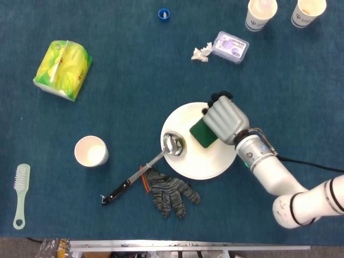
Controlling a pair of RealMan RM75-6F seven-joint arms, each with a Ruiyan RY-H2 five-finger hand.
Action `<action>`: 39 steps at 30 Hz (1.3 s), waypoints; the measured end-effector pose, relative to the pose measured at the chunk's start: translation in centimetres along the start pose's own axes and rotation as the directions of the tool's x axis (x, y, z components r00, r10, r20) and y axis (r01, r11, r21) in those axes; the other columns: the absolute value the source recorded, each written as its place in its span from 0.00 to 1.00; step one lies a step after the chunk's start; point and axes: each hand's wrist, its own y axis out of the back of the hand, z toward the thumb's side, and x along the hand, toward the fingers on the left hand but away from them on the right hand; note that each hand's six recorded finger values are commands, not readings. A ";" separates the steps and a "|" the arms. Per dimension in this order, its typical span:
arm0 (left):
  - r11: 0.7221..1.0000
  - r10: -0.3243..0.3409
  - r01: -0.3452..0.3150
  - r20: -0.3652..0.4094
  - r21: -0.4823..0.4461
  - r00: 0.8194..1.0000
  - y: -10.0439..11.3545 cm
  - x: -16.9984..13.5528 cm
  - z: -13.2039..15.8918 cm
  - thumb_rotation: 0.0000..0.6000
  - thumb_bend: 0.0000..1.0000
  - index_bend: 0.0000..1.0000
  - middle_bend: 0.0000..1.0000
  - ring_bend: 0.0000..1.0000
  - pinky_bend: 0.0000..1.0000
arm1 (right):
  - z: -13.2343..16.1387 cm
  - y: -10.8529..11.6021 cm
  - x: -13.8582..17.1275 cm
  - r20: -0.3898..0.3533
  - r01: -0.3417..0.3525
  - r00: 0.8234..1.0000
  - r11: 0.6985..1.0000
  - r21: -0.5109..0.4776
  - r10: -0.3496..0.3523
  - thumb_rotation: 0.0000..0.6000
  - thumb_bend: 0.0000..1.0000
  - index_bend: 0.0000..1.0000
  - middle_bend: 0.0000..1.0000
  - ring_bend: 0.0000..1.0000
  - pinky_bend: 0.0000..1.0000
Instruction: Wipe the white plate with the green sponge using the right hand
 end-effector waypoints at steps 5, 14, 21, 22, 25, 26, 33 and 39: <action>1.000 -0.001 0.001 0.001 0.001 1.000 -0.1 0.0 0.1 1.00 0.39 0.28 0.24 0.16 0.19 | -1.0 -0.5 0.2 0.021 -0.014 1.000 1.000 0.016 0.013 1.00 0.38 0.42 0.38 0.24 0.35; 1.000 -0.003 0.003 0.007 0.002 1.000 -0.1 0.1 0.3 1.00 0.39 0.28 0.24 0.16 0.19 | -3.6 -1.3 1.0 0.078 -0.035 0.996 0.999 0.013 0.033 1.00 0.38 0.42 0.38 0.24 0.35; 1.000 0.004 -0.004 0.015 0.004 1.000 -0.1 0.4 0.6 1.00 0.39 0.28 0.24 0.16 0.19 | -5.8 -1.7 2.6 0.112 -0.024 0.993 0.996 -0.086 0.034 1.00 0.38 0.42 0.38 0.24 0.35; 1.000 0.006 -0.006 0.017 0.004 1.000 -0.1 0.4 0.7 1.00 0.39 0.28 0.24 0.16 0.19 | -6.0 -1.9 2.9 0.115 -0.023 0.993 0.995 -0.099 0.034 1.00 0.38 0.42 0.38 0.24 0.35; 1.000 0.009 -0.009 0.021 0.005 1.000 -0.1 0.5 0.9 1.00 0.39 0.28 0.24 0.16 0.19 | -6.6 -2.7 3.6 0.121 -0.024 0.992 0.990 -0.142 0.042 1.00 0.38 0.42 0.38 0.24 0.35; 1.000 0.009 -0.009 0.022 0.006 1.000 -0.1 0.6 0.9 1.00 0.39 0.28 0.24 0.16 0.19 | -6.8 -3.0 3.8 0.124 -0.026 0.991 0.987 -0.157 0.046 1.00 0.38 0.41 0.38 0.24 0.35; 1.000 0.000 -0.001 0.025 0.015 1.000 -0.2 0.7 1.1 1.00 0.39 0.28 0.24 0.16 0.19 | -8.4 -5.7 5.1 0.156 -0.039 0.984 0.961 -0.274 0.084 1.00 0.36 0.31 0.33 0.23 0.35; 1.000 -0.004 0.004 0.027 0.020 1.000 -0.4 0.8 1.4 1.00 0.39 0.28 0.24 0.16 0.19 | -9.8 -8.1 5.7 0.174 -0.058 0.977 0.939 -0.339 0.124 1.00 0.31 0.19 0.24 0.16 0.36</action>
